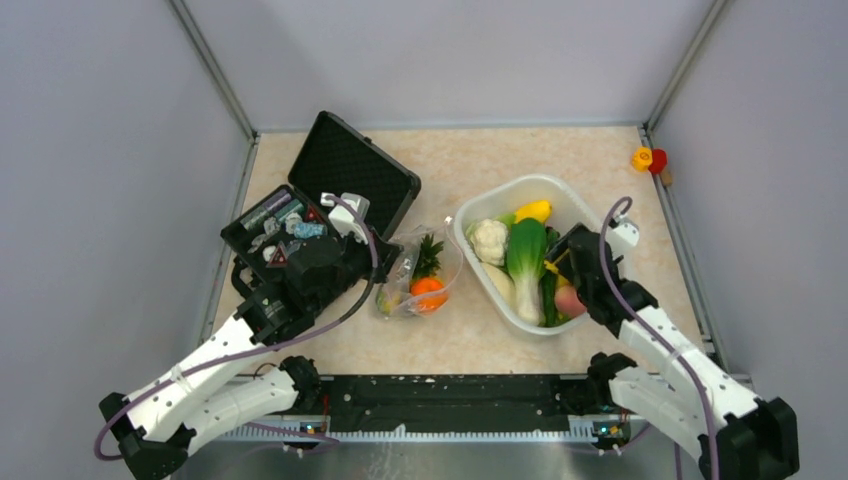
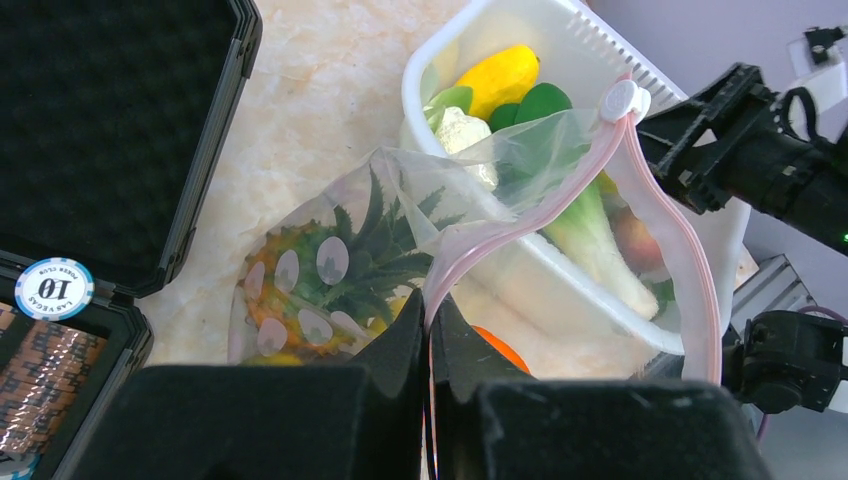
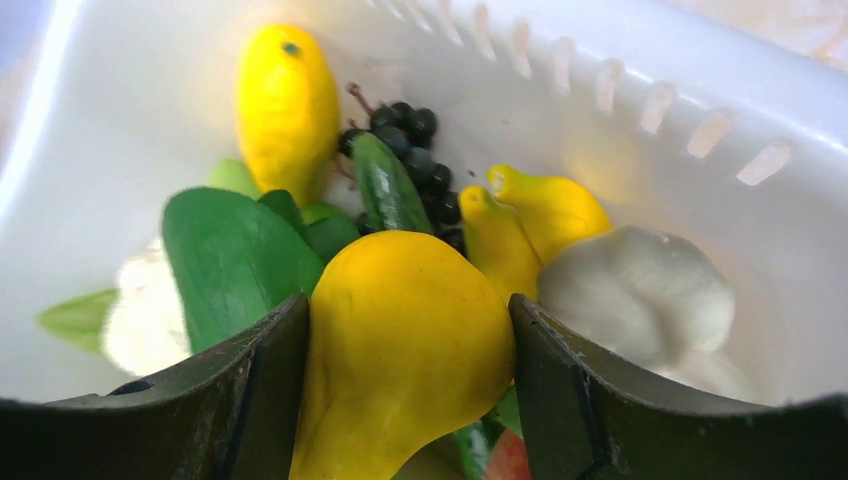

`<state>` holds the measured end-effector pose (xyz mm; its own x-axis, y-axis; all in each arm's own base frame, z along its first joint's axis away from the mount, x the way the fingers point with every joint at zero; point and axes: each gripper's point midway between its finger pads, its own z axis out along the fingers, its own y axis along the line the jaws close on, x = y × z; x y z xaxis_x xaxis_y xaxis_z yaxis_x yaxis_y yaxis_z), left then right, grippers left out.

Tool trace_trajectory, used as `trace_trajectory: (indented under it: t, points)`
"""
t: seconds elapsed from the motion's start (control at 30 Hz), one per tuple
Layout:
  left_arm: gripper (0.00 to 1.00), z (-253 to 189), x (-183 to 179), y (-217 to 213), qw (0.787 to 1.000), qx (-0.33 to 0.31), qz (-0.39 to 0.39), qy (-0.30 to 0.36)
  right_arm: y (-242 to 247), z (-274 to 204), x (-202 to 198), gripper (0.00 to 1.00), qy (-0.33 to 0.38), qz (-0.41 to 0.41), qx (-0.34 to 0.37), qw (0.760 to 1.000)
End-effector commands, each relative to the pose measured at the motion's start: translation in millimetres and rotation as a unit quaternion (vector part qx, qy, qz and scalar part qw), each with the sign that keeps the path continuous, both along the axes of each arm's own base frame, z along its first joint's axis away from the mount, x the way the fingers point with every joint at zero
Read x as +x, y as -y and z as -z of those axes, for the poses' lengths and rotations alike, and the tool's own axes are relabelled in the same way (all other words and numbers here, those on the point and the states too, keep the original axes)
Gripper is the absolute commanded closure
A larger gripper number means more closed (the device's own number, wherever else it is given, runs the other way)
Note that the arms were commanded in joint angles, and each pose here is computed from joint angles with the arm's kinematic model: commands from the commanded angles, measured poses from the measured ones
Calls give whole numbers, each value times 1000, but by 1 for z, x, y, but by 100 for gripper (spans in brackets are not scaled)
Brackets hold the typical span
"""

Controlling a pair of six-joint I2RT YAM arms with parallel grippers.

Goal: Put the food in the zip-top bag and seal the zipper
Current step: Pick up the fake fruit from the bin, then place the fake fruit in the zipper food storage bag.

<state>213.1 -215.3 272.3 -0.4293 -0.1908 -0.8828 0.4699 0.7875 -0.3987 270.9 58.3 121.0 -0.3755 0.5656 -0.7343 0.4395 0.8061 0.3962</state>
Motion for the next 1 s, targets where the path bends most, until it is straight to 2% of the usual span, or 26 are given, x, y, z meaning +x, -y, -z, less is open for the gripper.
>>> trace_trajectory:
  t: [0.0, 0.13, 0.27, 0.5, 0.77, 0.97]
  points:
    - [97, -15, 1, -2, 1000, -12, -5, 20, -6, -40, 5, 57, 99, -10, 52, 994]
    - [97, -14, 2, 0, 1000, -11, -3, 19, -10, -65, 1, 60, 169, -35, 74, 982]
    - [97, -14, 2, 2, 1000, -11, 2, 18, -17, -87, -3, 61, 205, -65, 90, 973]
    - [97, -13, 2, 3, 1000, -12, 4, 16, -55, -128, -15, 60, 270, -189, 112, 938]
    - [97, -9, 2, 10, 1000, -9, 15, 9, -106, -184, -47, 61, 341, -358, 144, 857]
    - [97, -8, 2, 23, 999, -12, 39, 2, -147, -218, -87, 64, 372, -493, 198, 761]
